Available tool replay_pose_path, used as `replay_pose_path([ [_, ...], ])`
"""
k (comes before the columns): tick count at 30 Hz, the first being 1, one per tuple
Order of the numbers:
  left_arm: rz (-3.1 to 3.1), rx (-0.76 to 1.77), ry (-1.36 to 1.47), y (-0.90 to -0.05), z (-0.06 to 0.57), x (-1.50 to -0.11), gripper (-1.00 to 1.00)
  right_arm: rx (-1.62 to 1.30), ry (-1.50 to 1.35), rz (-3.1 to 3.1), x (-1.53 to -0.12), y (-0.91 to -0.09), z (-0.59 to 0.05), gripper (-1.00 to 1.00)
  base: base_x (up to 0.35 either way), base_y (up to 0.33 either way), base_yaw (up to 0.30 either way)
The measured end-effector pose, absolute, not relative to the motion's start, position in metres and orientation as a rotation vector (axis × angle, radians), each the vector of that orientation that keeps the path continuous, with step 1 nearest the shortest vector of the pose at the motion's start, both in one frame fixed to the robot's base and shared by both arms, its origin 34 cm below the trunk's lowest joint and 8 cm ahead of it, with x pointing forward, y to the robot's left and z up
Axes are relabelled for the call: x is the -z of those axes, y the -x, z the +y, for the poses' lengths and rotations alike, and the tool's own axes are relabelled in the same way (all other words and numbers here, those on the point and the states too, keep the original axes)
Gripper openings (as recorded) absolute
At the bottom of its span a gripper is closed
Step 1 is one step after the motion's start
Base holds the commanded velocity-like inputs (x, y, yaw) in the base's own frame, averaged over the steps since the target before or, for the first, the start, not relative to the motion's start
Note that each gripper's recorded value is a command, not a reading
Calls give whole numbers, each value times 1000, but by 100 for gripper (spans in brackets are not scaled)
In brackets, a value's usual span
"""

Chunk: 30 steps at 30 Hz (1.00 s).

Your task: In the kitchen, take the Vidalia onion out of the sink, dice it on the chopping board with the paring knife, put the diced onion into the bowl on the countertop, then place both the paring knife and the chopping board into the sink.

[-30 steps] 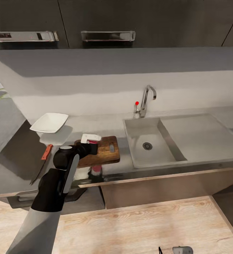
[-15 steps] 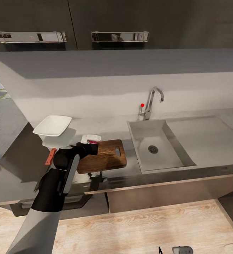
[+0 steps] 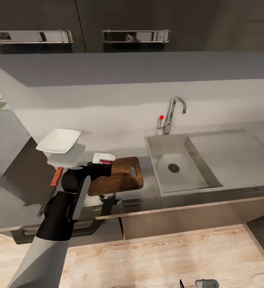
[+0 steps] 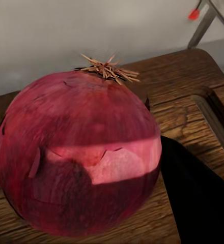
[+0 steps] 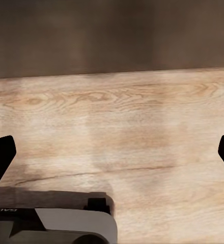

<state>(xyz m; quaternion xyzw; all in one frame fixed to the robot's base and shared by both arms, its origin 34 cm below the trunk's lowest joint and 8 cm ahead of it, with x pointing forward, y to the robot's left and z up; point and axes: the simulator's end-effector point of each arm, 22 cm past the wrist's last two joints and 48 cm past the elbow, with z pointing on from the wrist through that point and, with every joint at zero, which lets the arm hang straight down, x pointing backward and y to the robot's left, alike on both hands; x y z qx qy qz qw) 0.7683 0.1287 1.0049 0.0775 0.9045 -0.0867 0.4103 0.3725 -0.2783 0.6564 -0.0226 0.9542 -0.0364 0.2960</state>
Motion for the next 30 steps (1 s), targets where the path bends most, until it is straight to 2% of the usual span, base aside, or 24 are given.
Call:
replay_pose_path([
  [30, 2333, 231, -249, -759, 113, -967, -100, 96, 64, 2586, -644, -356, -278, 100, 4, -1, 0],
])
